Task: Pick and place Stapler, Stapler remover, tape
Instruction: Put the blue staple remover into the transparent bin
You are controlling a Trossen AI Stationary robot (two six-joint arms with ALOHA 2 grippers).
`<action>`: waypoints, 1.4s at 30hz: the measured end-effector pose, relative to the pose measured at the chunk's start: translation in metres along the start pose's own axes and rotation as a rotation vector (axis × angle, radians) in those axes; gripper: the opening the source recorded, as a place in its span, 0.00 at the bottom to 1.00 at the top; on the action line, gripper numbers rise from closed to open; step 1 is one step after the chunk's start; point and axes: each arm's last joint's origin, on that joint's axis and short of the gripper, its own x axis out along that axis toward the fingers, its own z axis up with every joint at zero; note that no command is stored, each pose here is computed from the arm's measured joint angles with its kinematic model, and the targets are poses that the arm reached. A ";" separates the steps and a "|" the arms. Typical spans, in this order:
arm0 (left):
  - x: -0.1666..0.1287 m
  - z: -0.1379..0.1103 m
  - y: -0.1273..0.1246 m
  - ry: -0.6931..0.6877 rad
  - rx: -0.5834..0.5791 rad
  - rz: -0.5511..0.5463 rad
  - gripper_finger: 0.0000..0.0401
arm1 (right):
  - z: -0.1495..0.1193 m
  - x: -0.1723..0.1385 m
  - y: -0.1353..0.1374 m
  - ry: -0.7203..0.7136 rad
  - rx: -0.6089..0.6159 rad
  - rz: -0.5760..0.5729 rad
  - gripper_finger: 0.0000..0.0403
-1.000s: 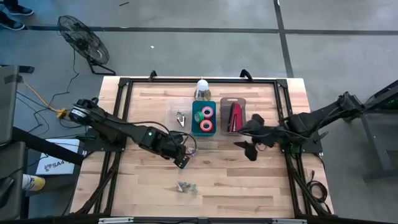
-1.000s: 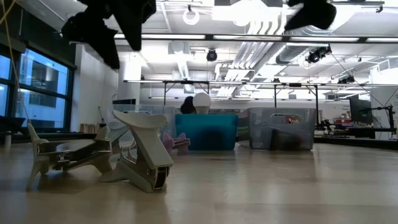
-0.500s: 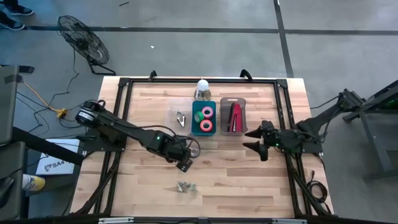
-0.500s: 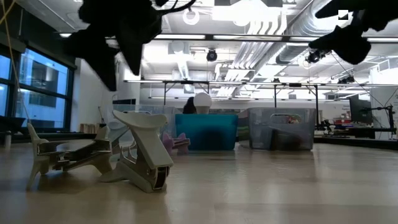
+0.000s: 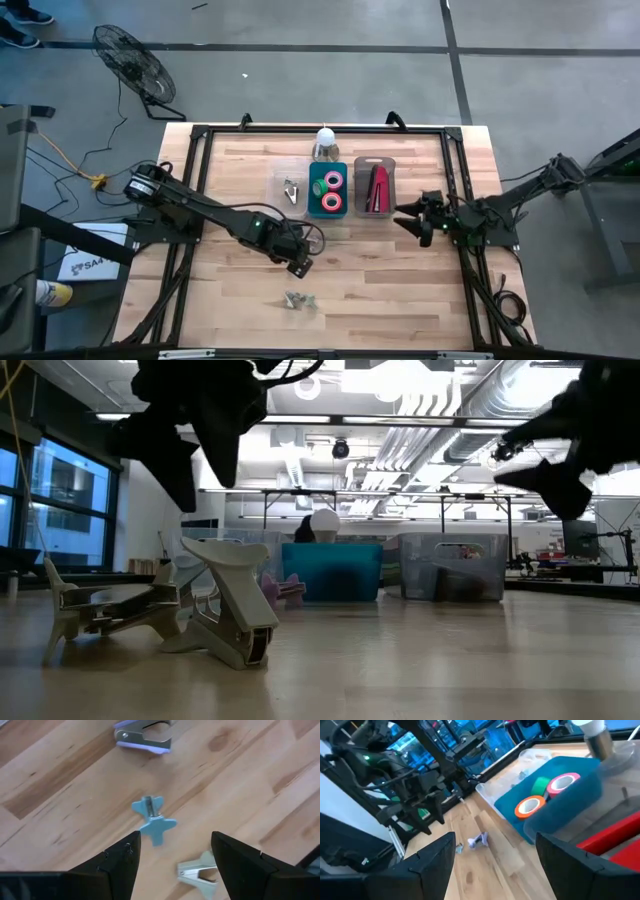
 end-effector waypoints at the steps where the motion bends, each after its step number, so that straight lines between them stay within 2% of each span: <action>1: 0.000 0.000 0.000 -0.002 -0.006 0.001 0.60 | -0.002 -0.001 -0.003 0.002 -0.001 -0.003 0.66; 6: 0.000 0.000 0.001 0.005 -0.013 0.011 0.60 | -0.002 -0.005 -0.011 -0.040 0.007 0.011 0.66; 18: -0.001 0.000 0.001 0.008 -0.014 0.011 0.60 | 0.005 -0.013 -0.022 -0.007 -0.135 -0.034 0.66; 25: -0.001 -0.001 0.001 0.016 -0.014 0.012 0.60 | 0.010 -0.016 -0.028 0.151 -0.262 -0.066 0.66; 28: -0.001 -0.001 0.002 0.016 -0.015 0.013 0.60 | 0.013 -0.016 -0.029 0.178 -0.284 -0.068 0.66; 42: -0.001 -0.001 0.003 0.020 -0.014 0.030 0.60 | 0.015 -0.005 -0.040 -0.028 -0.266 -0.044 0.66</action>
